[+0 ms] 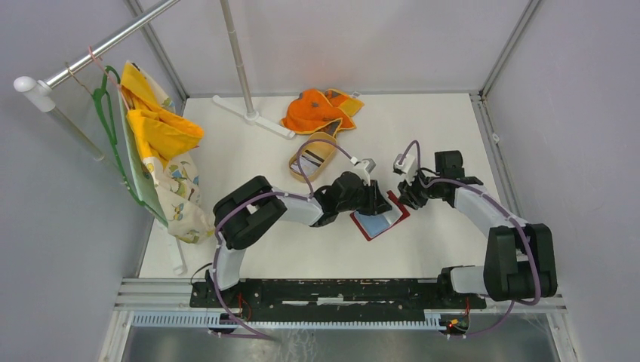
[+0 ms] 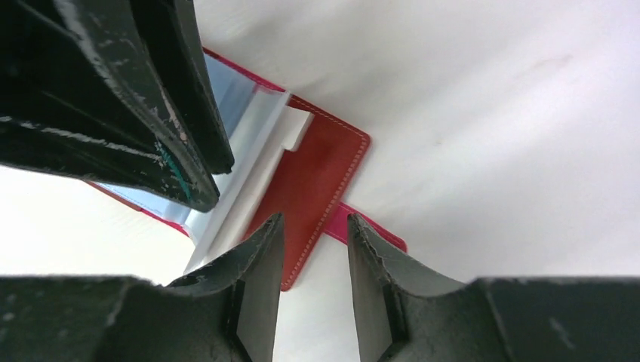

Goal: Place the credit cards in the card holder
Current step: Open the card holder at the center of the board.

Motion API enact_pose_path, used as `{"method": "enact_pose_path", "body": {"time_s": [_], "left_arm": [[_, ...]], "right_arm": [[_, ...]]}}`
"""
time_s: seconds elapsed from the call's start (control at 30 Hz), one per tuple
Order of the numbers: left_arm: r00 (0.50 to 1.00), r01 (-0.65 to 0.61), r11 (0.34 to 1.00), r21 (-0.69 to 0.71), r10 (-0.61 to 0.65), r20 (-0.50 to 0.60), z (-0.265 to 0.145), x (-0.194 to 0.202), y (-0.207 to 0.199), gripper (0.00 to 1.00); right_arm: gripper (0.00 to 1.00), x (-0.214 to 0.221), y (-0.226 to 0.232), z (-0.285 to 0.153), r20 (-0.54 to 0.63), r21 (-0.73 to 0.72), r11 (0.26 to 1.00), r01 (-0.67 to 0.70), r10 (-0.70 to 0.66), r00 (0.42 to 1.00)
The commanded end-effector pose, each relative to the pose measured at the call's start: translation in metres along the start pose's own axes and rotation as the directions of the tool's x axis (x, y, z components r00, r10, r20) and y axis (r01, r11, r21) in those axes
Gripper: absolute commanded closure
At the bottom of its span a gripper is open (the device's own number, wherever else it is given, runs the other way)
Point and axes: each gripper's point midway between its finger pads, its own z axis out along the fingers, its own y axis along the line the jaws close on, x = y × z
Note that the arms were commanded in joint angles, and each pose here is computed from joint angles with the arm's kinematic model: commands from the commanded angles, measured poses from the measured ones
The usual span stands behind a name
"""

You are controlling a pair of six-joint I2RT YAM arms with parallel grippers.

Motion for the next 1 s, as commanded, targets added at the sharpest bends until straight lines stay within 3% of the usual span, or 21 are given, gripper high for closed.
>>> {"method": "enact_pose_path", "body": {"time_s": [0.0,0.1,0.23,0.37,0.5,0.67,0.97], "left_arm": [[0.999,-0.043,0.998,0.055,0.042,0.011,0.010,-0.013,-0.009,0.67],[0.999,-0.032,0.998,0.055,0.032,-0.008,0.017,-0.010,-0.006,0.66],[1.000,-0.011,0.999,0.041,0.012,-0.023,0.022,-0.008,0.004,0.66],[1.000,0.007,1.000,0.025,-0.006,-0.028,0.024,-0.010,0.014,0.65],[0.999,0.016,1.000,0.009,-0.016,-0.037,0.027,-0.011,0.022,0.64],[0.999,0.023,1.000,0.002,-0.023,-0.023,0.019,-0.013,0.027,0.63],[0.998,-0.052,0.997,0.054,0.050,0.035,-0.016,-0.039,-0.006,0.62]], "right_arm": [[0.59,-0.021,-0.019,-0.019,0.064,0.083,0.996,0.045,-0.050,0.997],[0.63,-0.031,0.001,-0.024,0.126,-0.012,0.991,0.131,-0.129,0.984],[0.71,-0.041,0.046,-0.030,0.262,-0.188,0.930,0.315,-0.262,0.929],[0.79,-0.024,0.059,-0.024,0.245,-0.220,0.891,0.398,-0.345,0.906],[0.86,-0.004,0.031,-0.008,0.105,-0.134,0.942,0.308,-0.296,0.949],[0.88,0.021,0.001,0.003,-0.056,-0.028,0.991,0.130,-0.132,0.990],[0.88,0.037,-0.002,0.010,-0.132,-0.021,0.997,0.078,-0.080,0.988]]}}
